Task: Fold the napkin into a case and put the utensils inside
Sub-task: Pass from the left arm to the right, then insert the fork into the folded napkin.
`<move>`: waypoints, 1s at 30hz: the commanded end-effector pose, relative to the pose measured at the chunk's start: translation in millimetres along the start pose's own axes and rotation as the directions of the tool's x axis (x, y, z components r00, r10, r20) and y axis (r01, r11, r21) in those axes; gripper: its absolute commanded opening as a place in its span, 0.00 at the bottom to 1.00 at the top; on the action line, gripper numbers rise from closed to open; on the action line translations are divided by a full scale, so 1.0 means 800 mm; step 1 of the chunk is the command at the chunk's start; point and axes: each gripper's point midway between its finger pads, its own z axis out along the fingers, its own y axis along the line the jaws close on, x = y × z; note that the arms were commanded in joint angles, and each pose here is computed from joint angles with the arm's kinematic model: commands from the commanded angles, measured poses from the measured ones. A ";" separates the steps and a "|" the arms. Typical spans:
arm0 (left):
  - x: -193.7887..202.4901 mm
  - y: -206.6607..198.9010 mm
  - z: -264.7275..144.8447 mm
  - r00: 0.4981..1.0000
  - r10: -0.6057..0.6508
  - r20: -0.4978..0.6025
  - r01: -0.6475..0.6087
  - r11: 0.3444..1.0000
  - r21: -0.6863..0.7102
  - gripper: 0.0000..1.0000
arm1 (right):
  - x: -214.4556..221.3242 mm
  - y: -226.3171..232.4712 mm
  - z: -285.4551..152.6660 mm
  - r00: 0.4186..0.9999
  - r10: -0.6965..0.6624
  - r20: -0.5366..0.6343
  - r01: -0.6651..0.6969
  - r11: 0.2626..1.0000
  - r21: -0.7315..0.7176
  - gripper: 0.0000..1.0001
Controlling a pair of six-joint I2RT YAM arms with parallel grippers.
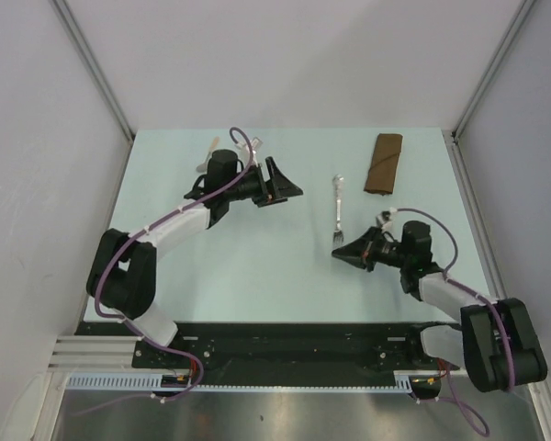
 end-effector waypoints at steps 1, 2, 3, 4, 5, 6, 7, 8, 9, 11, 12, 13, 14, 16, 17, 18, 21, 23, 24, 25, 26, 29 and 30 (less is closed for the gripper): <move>-0.040 -0.020 -0.009 0.988 0.049 0.145 -0.039 0.996 -0.075 0.80 | -0.087 -0.026 -0.058 0.954 0.190 0.230 -0.213 0.974 0.080 0.00; -0.033 -0.029 -0.003 0.989 0.053 0.136 -0.046 0.997 -0.054 0.79 | -0.103 -0.028 -0.071 0.943 0.203 0.265 -0.230 0.970 0.076 0.00; -0.030 -0.034 0.001 0.990 0.058 0.130 -0.052 0.998 -0.046 0.78 | -0.129 -0.015 -0.082 0.936 0.184 0.299 -0.214 0.974 0.071 0.00; -0.025 -0.036 0.005 0.991 0.060 0.119 -0.056 0.998 -0.042 0.77 | -0.147 -0.034 -0.099 0.900 0.272 0.340 -0.319 0.944 0.088 0.00; -0.017 -0.044 0.011 0.992 0.069 0.106 -0.067 0.997 -0.025 0.77 | -0.163 -0.035 -0.106 0.908 0.226 0.354 -0.281 0.953 0.111 0.00; -0.011 -0.049 0.013 0.993 0.071 0.093 -0.070 0.997 -0.013 0.76 | -0.181 -0.028 -0.113 0.904 0.215 0.368 -0.276 0.953 0.121 0.00; -0.005 -0.053 0.015 0.994 0.075 0.082 -0.074 0.997 -0.005 0.76 | -0.192 -0.045 -0.120 0.885 0.269 0.379 -0.341 0.931 0.134 0.00; 0.006 -0.063 0.020 0.994 0.088 0.063 -0.090 0.996 0.015 0.76 | -0.202 -0.046 -0.122 0.890 0.260 0.376 -0.330 0.934 0.137 0.00; 0.013 -0.069 0.022 0.994 0.098 0.045 -0.099 0.995 0.030 0.76 | -0.219 -0.040 -0.126 0.892 0.245 0.379 -0.314 0.940 0.132 0.00; 0.027 -0.079 0.026 0.993 0.114 0.010 -0.114 0.992 0.047 0.76 | -0.231 -0.049 -0.123 0.881 0.310 0.357 -0.366 0.925 0.102 0.00; 0.032 -0.083 0.026 0.993 0.118 -0.005 -0.117 0.991 0.063 0.76 | -0.236 -0.052 -0.122 0.882 0.316 0.351 -0.372 0.922 0.105 0.00; 0.038 -0.084 0.027 0.993 0.119 -0.019 -0.117 0.990 0.073 0.75 | -0.249 -0.042 -0.123 0.893 0.294 0.342 -0.348 0.931 0.109 0.00; 0.044 -0.087 0.029 0.992 0.120 -0.033 -0.117 0.990 0.083 0.75 | -0.255 -0.056 -0.117 0.894 0.314 0.320 -0.370 0.920 0.131 0.00; 0.053 -0.091 0.030 0.992 0.113 -0.063 -0.106 0.989 0.103 0.75 | -0.262 -0.058 -0.117 0.905 0.313 0.288 -0.366 0.918 0.153 0.00; 0.057 -0.094 0.030 0.991 0.113 -0.070 -0.105 0.988 0.112 0.74 | -0.265 -0.071 -0.112 0.901 0.341 0.267 -0.389 0.909 0.152 0.00; 0.060 -0.094 0.031 0.991 0.113 -0.078 -0.104 0.988 0.115 0.74 | -0.262 -0.075 -0.111 0.902 0.353 0.249 -0.399 0.902 0.166 0.00; 0.063 -0.094 0.030 0.990 0.113 -0.088 -0.101 0.987 0.122 0.74 | -0.276 -0.083 -0.100 0.907 0.355 0.226 -0.397 0.899 0.184 0.00; 0.063 -0.096 0.030 0.989 0.115 -0.092 -0.102 0.987 0.126 0.74 | -0.289 -0.086 -0.098 0.907 0.355 0.227 -0.399 0.896 0.195 0.00; 0.063 -0.096 0.030 0.989 0.114 -0.093 -0.101 0.987 0.128 0.74 | -0.288 -0.095 -0.092 0.897 0.388 0.213 -0.429 0.880 0.203 0.00; 0.063 -0.098 0.030 0.989 0.114 -0.095 -0.101 0.985 0.137 0.74 | -0.290 -0.097 -0.090 0.897 0.389 0.208 -0.429 0.878 0.210 0.00; 0.064 -0.099 0.029 0.989 0.114 -0.095 -0.101 0.985 0.139 0.74 | -0.298 -0.093 -0.087 0.902 0.379 0.205 -0.419 0.882 0.216 0.00; 0.064 -0.099 0.027 0.989 0.111 -0.095 -0.097 0.985 0.141 0.73 | -0.303 -0.090 -0.079 0.893 0.406 0.195 -0.444 0.865 0.234 0.00; 0.066 -0.098 0.027 0.989 0.109 -0.100 -0.094 0.986 0.141 0.73 | -0.306 -0.089 -0.079 0.887 0.418 0.196 -0.456 0.861 0.225 0.00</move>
